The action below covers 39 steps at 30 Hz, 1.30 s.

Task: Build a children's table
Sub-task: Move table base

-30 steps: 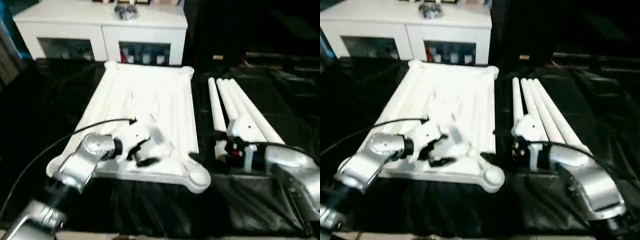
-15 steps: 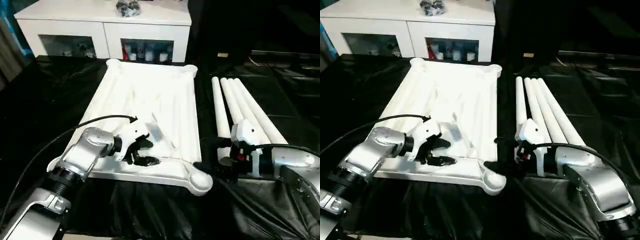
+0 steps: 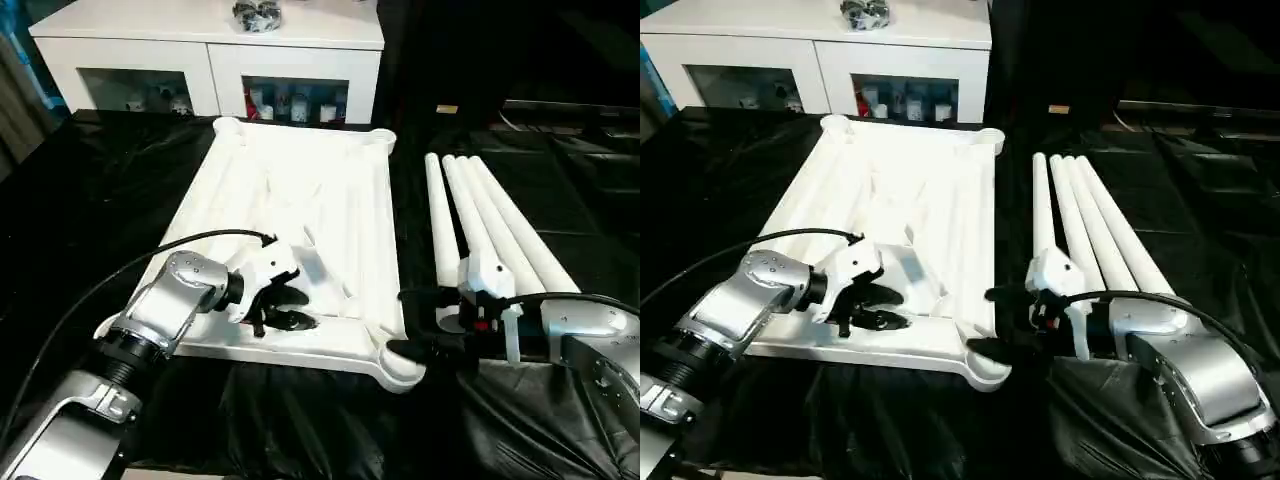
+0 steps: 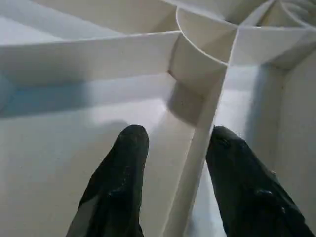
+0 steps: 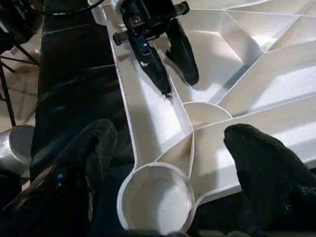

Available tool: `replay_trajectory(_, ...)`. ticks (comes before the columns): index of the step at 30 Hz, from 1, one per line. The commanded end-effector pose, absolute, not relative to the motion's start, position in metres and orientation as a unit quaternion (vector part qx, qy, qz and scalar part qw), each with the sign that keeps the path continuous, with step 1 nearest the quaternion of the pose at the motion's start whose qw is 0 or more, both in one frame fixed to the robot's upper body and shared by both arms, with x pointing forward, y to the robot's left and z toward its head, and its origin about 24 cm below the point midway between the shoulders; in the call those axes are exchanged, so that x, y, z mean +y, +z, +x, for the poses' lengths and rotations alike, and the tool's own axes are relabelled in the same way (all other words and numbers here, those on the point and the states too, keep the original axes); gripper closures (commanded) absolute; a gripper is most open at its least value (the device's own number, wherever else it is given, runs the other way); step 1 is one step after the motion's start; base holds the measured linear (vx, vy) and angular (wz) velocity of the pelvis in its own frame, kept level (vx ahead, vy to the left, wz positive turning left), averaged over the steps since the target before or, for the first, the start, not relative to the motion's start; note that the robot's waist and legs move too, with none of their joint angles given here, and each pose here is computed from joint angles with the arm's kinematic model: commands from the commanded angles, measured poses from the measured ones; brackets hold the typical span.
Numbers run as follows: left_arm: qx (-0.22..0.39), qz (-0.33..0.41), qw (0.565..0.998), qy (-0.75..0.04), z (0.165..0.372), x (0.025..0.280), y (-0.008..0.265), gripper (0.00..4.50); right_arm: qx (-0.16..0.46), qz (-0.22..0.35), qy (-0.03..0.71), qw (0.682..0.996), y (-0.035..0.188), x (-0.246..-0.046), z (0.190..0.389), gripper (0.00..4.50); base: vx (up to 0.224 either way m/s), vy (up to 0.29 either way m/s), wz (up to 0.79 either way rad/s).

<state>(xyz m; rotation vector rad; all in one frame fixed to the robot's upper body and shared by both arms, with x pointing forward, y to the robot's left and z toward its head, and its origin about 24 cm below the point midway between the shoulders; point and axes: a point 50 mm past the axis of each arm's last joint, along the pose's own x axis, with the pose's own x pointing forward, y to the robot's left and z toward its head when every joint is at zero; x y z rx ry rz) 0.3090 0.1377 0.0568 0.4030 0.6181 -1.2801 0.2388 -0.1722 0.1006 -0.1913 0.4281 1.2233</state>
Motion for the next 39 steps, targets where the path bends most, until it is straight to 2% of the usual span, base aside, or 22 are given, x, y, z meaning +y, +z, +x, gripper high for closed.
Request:
replay_trajectory(1,0.284,0.201,0.728,-0.591,0.308,0.137,0.058,2.73,0.205,-0.093,0.574,0.787,0.101,-0.172,0.237,0.53,0.000,0.000,0.00)
replay_trajectory(2,0.282,0.206,0.726,-0.593,0.308,0.137,0.058,2.73,0.205,-0.093,0.574,0.787,0.101,-0.173,0.237,0.53,0.000,0.000,0.00)
replay_trajectory(4,0.278,0.212,0.724,-0.594,0.308,0.137,0.060,3.07,0.207,-0.094,0.575,0.786,0.101,-0.172,0.237,0.53,0.000,0.000,0.00)
replay_trajectory(9,0.275,0.215,0.725,-0.594,0.308,0.136,0.062,3.48,0.209,-0.094,0.576,0.784,0.101,-0.171,0.237,0.53,0.000,0.000,0.00)
replay_trajectory(17,0.273,0.219,0.727,-0.591,0.307,0.135,0.063,3.96,0.209,-0.100,0.578,0.783,0.101,-0.170,0.238,0.53,0.000,0.000,0.00)
replay_trajectory(22,0.266,0.223,0.763,-0.545,0.304,0.138,0.063,4.37,0.201,-0.101,0.571,0.789,0.101,-0.169,0.239,0.53,0.000,0.000,0.00)
replay_trajectory(31,0.255,0.219,0.811,-0.479,0.286,0.139,0.069,4.47,0.187,-0.098,0.556,0.804,0.100,-0.166,0.240,0.53,0.000,0.000,0.00)
replay_trajectory(39,0.237,0.210,0.819,-0.479,0.275,0.131,0.072,4.47,0.182,-0.092,0.553,0.808,0.100,-0.164,0.240,0.53,0.000,0.000,0.00)
